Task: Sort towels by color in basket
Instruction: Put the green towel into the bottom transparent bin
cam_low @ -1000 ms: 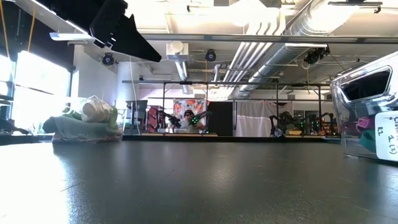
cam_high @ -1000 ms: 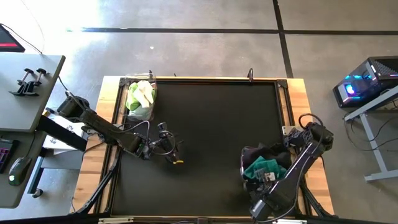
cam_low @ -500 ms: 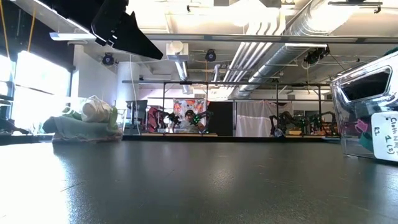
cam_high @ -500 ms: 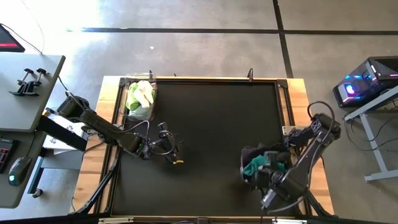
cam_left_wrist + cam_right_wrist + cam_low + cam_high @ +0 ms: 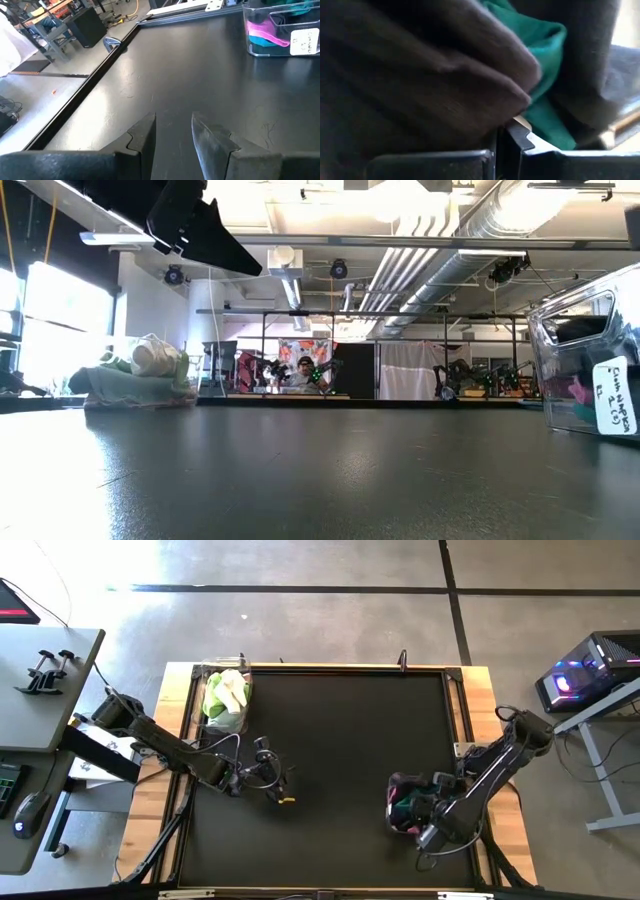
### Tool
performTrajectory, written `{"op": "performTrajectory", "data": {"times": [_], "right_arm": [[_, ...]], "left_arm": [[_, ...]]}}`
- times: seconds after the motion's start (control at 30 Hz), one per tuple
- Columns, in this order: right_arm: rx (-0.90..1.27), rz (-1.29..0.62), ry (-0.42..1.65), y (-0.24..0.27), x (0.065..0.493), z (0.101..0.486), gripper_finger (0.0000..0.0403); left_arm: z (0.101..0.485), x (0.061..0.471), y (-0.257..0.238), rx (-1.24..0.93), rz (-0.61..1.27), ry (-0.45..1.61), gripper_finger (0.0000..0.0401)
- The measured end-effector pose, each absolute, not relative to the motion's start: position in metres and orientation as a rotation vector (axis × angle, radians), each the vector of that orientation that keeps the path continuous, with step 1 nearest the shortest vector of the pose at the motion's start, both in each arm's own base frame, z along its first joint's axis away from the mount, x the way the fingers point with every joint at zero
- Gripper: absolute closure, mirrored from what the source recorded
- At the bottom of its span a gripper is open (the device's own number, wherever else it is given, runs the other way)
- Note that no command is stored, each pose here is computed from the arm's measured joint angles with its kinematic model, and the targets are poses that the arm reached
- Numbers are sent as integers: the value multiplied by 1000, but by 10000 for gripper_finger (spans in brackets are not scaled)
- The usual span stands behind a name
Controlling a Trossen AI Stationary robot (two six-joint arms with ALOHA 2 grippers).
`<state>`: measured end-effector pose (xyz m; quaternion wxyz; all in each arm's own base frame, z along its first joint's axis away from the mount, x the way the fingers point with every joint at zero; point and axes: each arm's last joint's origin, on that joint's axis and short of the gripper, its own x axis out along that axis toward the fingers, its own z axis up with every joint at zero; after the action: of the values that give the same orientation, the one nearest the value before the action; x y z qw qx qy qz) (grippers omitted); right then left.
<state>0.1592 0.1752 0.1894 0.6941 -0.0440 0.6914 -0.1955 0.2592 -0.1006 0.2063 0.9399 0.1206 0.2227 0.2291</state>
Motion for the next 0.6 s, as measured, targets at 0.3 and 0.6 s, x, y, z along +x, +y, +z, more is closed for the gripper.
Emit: {"op": "performTrajectory", "data": {"times": [0.3, 0.6], "right_arm": [[-41, -511, 1577, 176, 156, 192, 337], [15, -477, 1557, 191, 168, 262, 251]], "left_arm": [[207, 260, -101, 236, 468, 443, 286], [207, 260, -101, 235, 467, 442, 286]]}}
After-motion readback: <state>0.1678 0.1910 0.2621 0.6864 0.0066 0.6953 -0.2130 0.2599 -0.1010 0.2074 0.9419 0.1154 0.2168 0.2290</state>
